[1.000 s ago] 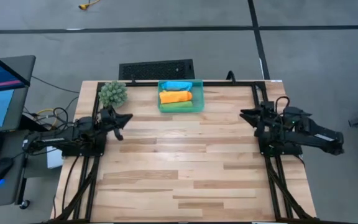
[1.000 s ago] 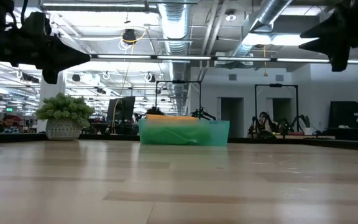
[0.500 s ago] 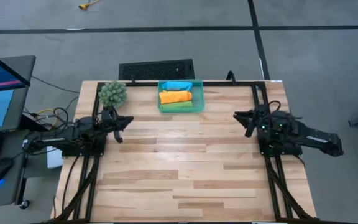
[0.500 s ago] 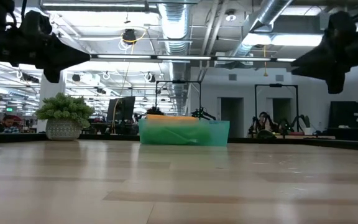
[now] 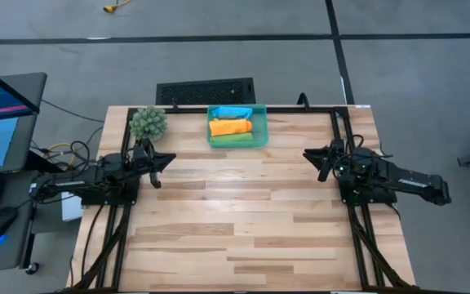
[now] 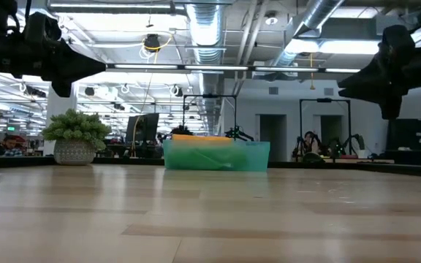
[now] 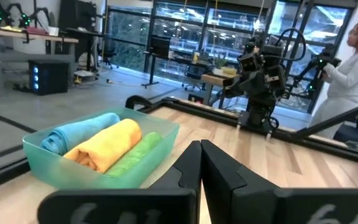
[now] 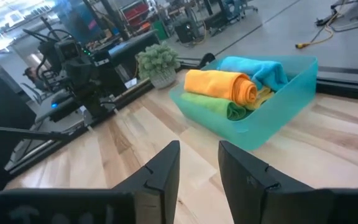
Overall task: Roll microfiber towels into tight, uniform cylinder then place into a basket
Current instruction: Return to Home Position
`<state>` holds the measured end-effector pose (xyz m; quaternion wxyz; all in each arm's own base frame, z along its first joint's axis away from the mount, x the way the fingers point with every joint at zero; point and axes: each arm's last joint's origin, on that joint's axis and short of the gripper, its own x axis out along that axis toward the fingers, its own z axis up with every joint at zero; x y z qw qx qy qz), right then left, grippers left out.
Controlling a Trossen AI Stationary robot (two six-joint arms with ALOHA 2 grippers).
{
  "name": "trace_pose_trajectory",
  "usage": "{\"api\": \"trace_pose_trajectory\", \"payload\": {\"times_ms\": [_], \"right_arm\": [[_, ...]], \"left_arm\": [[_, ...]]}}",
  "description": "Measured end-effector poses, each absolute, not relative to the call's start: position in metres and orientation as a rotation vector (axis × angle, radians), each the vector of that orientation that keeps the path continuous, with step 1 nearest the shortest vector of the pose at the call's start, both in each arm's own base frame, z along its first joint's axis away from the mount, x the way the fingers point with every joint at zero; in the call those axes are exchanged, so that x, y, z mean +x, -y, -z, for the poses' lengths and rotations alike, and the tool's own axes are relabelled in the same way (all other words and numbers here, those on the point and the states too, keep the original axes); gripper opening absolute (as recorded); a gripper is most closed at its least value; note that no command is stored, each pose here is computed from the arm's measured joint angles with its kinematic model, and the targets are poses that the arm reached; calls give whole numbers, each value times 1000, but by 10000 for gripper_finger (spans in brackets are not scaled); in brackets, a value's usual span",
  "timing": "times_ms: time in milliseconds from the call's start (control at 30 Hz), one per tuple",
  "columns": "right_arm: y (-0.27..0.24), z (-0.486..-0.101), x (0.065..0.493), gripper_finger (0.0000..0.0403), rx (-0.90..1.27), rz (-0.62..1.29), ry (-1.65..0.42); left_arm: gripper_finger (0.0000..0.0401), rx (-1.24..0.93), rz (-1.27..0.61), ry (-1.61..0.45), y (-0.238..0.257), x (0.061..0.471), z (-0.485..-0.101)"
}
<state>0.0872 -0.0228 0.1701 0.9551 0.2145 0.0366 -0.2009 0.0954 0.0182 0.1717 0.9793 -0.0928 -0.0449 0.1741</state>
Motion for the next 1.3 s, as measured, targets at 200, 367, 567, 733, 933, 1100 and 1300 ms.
{"api": "trace_pose_trajectory", "payload": {"times_ms": [200, 367, 567, 733, 933, 1100, 1300], "right_arm": [[23, -170, 87, 134, 429, 407, -81], [21, -169, 88, 133, 381, 355, -107], [20, -169, 88, 133, 350, 316, -120], [20, -169, 88, 133, 337, 315, -122], [20, -169, 88, 134, 370, 311, -119], [20, -169, 88, 132, 371, 311, -118], [20, -169, 88, 134, 372, 311, -118]], "left_arm": [[0, -155, -353, 84, -18, 95, -172], [0, -189, -352, 90, -18, 95, -172], [0, -182, -352, 89, -18, 95, -172], [0, -185, -352, 90, -18, 95, -172], [0, -188, -353, 90, -18, 95, -172], [0, -189, -353, 90, -18, 95, -172], [0, -185, -354, 89, -18, 95, -172]]}}
